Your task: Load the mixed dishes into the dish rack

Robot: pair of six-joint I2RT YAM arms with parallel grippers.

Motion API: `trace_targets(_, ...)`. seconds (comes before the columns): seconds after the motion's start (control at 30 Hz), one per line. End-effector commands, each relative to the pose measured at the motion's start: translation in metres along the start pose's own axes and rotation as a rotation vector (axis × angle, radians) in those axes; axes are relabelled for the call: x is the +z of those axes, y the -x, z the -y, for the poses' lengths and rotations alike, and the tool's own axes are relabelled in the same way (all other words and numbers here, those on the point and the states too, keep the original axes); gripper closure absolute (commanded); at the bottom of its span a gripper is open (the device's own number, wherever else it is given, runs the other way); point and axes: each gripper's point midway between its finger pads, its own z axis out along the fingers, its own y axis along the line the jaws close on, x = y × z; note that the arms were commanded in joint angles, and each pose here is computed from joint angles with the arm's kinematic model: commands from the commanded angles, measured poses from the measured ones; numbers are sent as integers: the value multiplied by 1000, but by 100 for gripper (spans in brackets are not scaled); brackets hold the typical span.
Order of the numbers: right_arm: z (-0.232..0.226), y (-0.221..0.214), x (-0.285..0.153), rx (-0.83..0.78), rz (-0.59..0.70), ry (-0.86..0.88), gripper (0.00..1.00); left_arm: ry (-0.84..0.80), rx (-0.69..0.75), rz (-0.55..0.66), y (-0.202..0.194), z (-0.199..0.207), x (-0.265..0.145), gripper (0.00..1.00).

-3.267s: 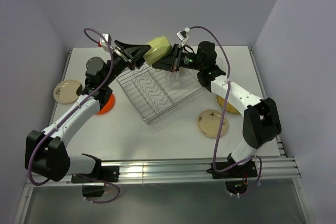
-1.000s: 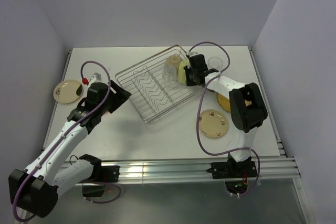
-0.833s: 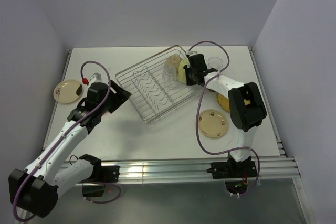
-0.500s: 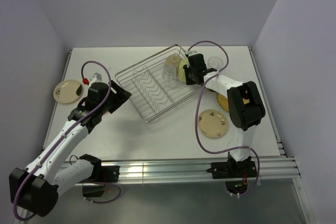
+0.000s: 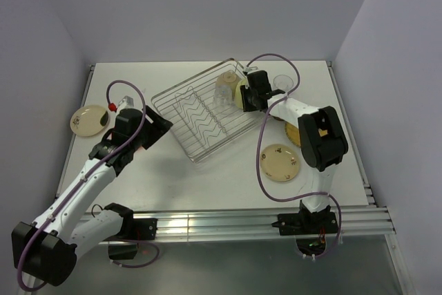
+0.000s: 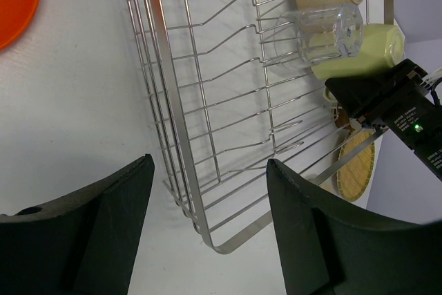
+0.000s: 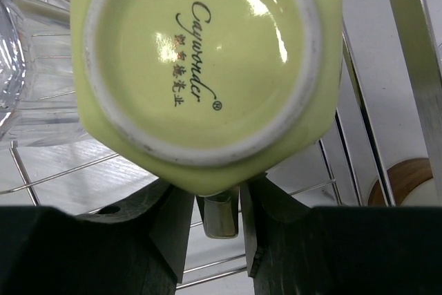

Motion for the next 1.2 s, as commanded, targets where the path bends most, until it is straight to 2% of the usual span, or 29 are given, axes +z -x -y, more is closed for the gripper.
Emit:
trace_targets(0.0, -7, 52, -21, -3, 165, 22, 61, -32, -15, 30, 7, 8, -6, 28)
trace_targets(0.1, -9, 57, -33, -9, 182, 33, 53, -34, -17, 35, 7, 7, -8, 28)
trace_targets(0.13, -8, 58, -36, -8, 185, 32, 47, -33, -19, 34, 6, 6, -8, 27)
trace_targets(0.23, -7, 65, -50, -11, 207, 40, 37, -42, -20, 40, 7, 6, -10, 27)
trace_targets(0.5, -9, 72, -73, 1, 224, 63, 36, -55, -14, 48, 9, 9, -14, 27)
trace_targets(0.6, -17, 80, -97, -47, 249, 144, 35, -84, 9, 64, 13, 14, -21, 27)
trace_targets(0.73, -34, 85, -149, -217, 248, 347, 31, -219, 94, 83, 16, 34, -37, 27)
trace_targets(0.77, -44, 83, -162, -242, 251, 450, 31, -253, 106, 92, 18, 40, -42, 27)
trace_targets(0.93, -3, 80, -191, -166, 256, 492, 32, -412, 146, 143, 22, 62, -63, 24)
trace_targets(1.07, 43, 63, -187, -15, 227, 405, 34, -507, 125, 176, 23, 71, -76, 10)
trace_targets(1.17, 93, 48, -174, 148, 192, 266, 38, -554, 92, 209, 26, 73, -83, 1)
